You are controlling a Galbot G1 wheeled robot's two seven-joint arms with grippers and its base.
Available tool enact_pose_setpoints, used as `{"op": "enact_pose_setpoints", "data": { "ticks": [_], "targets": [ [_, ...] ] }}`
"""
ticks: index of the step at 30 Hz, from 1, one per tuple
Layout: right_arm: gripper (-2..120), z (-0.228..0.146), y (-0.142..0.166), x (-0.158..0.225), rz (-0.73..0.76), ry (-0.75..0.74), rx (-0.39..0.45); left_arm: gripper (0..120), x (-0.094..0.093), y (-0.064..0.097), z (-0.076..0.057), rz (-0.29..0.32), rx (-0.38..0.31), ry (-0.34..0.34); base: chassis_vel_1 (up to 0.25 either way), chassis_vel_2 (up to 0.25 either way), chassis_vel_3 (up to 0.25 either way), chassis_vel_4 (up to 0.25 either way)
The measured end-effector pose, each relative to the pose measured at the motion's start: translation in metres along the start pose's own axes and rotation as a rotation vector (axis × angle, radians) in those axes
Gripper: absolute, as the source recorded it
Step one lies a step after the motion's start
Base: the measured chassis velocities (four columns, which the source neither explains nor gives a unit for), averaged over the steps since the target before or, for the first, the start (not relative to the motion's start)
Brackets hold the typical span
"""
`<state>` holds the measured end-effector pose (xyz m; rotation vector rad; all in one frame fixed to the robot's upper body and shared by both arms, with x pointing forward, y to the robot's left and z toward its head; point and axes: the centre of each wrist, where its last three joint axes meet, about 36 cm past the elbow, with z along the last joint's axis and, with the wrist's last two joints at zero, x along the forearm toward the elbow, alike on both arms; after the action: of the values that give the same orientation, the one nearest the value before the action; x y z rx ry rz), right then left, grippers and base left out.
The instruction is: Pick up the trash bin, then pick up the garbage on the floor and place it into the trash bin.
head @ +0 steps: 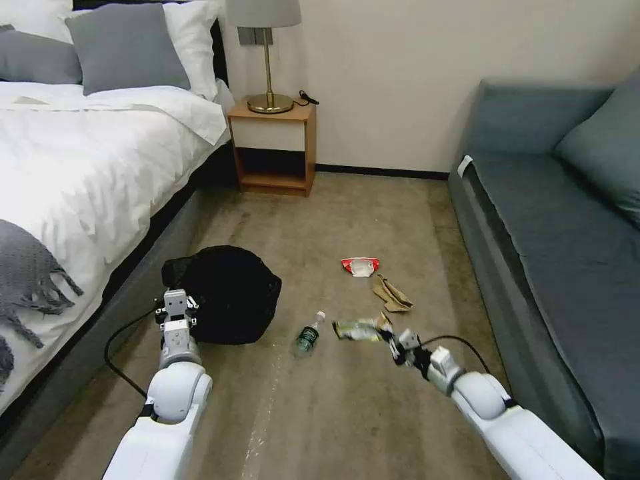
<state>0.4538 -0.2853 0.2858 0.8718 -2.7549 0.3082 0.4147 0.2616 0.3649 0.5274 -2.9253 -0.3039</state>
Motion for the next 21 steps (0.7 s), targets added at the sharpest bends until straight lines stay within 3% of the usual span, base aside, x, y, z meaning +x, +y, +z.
{"op": "enact_pose_setpoints", "data": {
  "ticks": [2, 5, 9, 12, 21],
  "targets": [
    [0, -0.01, 0.002, -0.006, 0.001, -0.024, -0.046, 3, 0.0, -0.001, -0.001, 0.002, 0.001, -0.001, 0.0, 0.0, 0.0, 0.0],
    [0, -0.044, 0.009, -0.017, -0.016, -0.086, -0.186, 3, -0.002, -0.003, -0.001, 0.006, 0.003, -0.005, 0.0, 0.0, 0.0, 0.0],
    [0, -0.07, 0.016, -0.022, -0.052, -0.111, -0.277, 3, -0.003, -0.005, -0.001, 0.018, 0.006, -0.01, 0.0, 0.0, 0.0, 0.0],
    [0, -0.107, 0.029, -0.028, -0.144, -0.157, -0.401, 3, -0.002, -0.012, -0.002, 0.041, 0.012, -0.017, 0.0, 0.0, 0.0, 0.0],
    [0, -0.164, 0.066, -0.051, -0.389, -0.239, -0.619, 3, -0.002, -0.022, -0.001, 0.063, 0.028, -0.017, 0.0, 0.0, 0.0, 0.0]
  ]
}}
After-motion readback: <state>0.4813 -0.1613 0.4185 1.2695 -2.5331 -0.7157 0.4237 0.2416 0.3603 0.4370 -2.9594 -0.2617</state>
